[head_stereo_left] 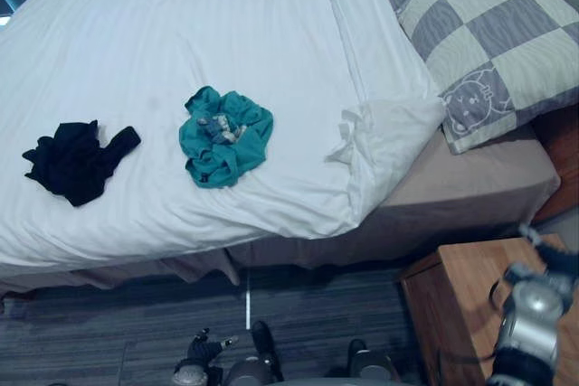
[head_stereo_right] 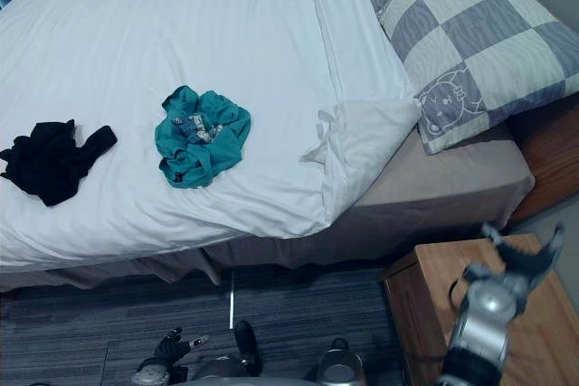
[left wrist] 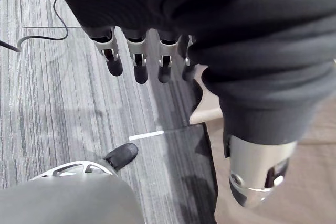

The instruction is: Tidy the bed and pick cloth on bed and put in laundry

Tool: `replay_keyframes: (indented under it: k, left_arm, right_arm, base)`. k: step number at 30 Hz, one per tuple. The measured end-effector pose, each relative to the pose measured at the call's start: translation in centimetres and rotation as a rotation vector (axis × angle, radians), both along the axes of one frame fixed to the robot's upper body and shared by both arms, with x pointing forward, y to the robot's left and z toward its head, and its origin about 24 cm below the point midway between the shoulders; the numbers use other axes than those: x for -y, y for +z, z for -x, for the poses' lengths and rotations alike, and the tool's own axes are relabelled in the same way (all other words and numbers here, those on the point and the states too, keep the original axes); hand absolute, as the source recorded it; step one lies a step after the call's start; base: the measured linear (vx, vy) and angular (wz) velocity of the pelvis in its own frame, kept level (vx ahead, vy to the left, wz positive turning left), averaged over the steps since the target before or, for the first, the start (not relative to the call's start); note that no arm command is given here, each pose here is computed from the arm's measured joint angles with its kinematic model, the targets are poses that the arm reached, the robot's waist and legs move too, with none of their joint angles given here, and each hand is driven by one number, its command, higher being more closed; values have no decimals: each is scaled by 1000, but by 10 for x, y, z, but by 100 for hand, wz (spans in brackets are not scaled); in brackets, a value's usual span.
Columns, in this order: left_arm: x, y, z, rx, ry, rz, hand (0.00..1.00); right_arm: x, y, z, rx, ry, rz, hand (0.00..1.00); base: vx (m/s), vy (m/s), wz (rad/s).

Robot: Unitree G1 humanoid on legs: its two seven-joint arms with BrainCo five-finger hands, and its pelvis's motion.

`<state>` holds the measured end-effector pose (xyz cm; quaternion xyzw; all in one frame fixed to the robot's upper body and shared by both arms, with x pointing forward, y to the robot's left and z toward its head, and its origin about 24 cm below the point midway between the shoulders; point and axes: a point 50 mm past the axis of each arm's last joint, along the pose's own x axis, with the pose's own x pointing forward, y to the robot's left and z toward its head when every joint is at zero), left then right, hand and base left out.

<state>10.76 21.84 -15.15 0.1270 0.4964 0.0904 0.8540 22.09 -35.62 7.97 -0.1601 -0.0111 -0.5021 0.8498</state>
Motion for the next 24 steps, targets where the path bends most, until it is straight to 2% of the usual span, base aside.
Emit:
replay_keyframes:
  k: [3, 6, 10, 16, 20, 21, 24]
  left_arm:
    - [-1, 1, -2, 10, -5, -3, 0]
    - [-1, 4, -11, 36, -41, -15, 0]
    - [-3, 9, -22, 75, -45, -23, 0]
    - [-8, 21, -43, 174, -19, -39, 0]
    - [-1, 29, -65, 230, -44, -34, 0]
    - [2, 31, -73, 253, -58, -28, 0]
    - [11, 40, -94, 306, -80, -7, 0]
  right_arm:
    - [-4, 50, -32, 53, 97, 179, 0]
    - [-34, 127, -79, 174, 265, 392, 0]
    - [-62, 196, -105, 253, 357, 578, 0]
    - [-82, 251, -125, 264, 393, 696, 0]
    - [-71, 259, -138, 169, 353, 694, 0]
    - [-63, 258, -141, 117, 336, 688, 100]
    - [-41, 254, -144, 32, 301, 616, 100]
  base:
    - [-68, -4, 7]
    - [-110, -17, 16]
    - [-88, -27, 7]
    - [-24, -39, 25]
    - [4, -39, 18]
    - [-10, -39, 21]
    - [-14, -30, 22]
